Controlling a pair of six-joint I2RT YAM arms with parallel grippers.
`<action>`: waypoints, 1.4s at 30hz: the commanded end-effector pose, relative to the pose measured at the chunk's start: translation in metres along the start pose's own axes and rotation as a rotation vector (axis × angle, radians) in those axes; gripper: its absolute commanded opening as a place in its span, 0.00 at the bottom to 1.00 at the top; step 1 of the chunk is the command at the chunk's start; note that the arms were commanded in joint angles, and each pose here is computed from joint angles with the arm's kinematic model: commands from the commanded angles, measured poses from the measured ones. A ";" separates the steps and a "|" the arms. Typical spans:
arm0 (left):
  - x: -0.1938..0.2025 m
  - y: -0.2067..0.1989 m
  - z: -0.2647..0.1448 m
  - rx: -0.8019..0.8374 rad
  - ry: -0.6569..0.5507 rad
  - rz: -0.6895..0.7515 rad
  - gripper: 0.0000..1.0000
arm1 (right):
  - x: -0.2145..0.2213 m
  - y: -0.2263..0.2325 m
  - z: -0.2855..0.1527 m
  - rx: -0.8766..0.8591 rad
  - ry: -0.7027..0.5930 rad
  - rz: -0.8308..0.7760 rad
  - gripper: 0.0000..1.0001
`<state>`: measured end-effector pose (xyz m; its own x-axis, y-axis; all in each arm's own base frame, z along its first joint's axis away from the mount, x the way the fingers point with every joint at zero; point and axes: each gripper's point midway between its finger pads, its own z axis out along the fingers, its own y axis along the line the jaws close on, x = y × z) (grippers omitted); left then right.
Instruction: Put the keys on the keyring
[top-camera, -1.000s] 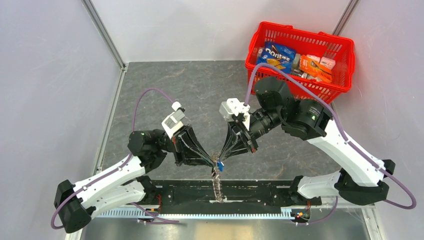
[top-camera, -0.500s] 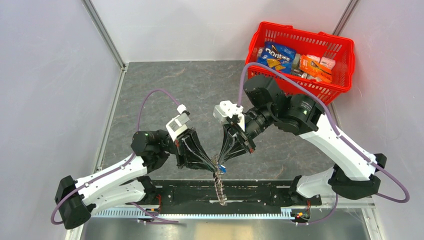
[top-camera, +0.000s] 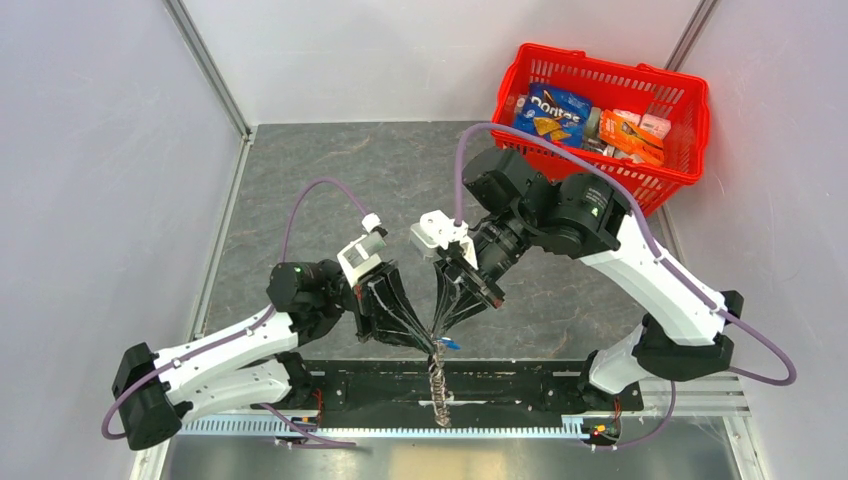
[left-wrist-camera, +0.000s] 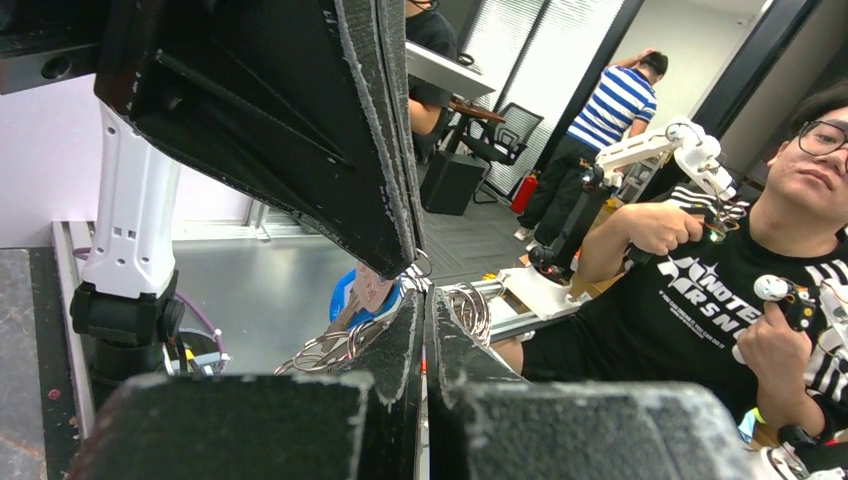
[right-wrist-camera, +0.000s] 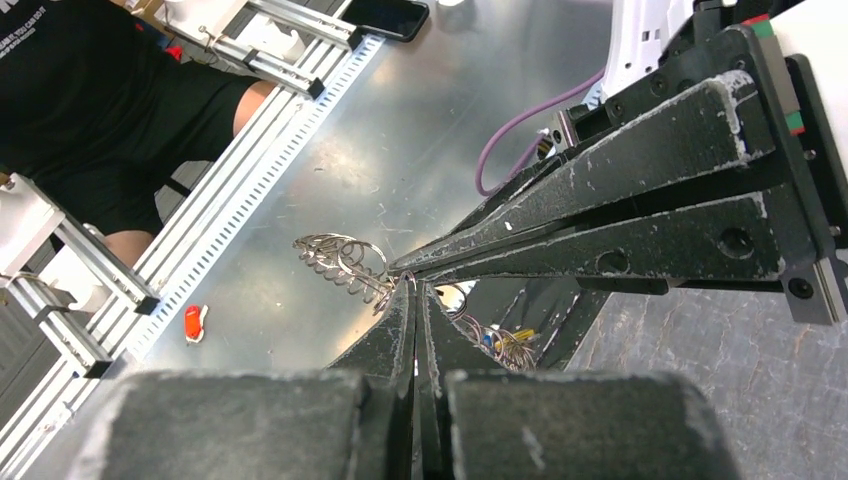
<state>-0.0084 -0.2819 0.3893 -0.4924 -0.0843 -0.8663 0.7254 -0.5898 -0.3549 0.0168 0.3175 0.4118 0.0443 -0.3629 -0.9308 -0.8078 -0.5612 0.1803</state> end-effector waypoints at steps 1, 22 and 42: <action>-0.006 -0.021 0.006 0.091 0.019 0.087 0.02 | -0.004 -0.001 -0.003 0.031 0.036 -0.077 0.00; -0.003 -0.022 0.014 0.127 0.052 0.063 0.02 | 0.001 0.007 0.014 0.020 0.079 -0.084 0.00; 0.005 -0.011 0.013 0.089 0.080 0.042 0.31 | -0.010 0.016 0.010 0.056 0.032 -0.133 0.00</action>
<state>-0.0229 -0.2887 0.3785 -0.4660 0.0101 -0.8847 0.6741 -0.6436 -0.3624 -0.0012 0.3183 0.4015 0.1326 -0.4025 -0.9058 -0.8204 -0.5573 0.1276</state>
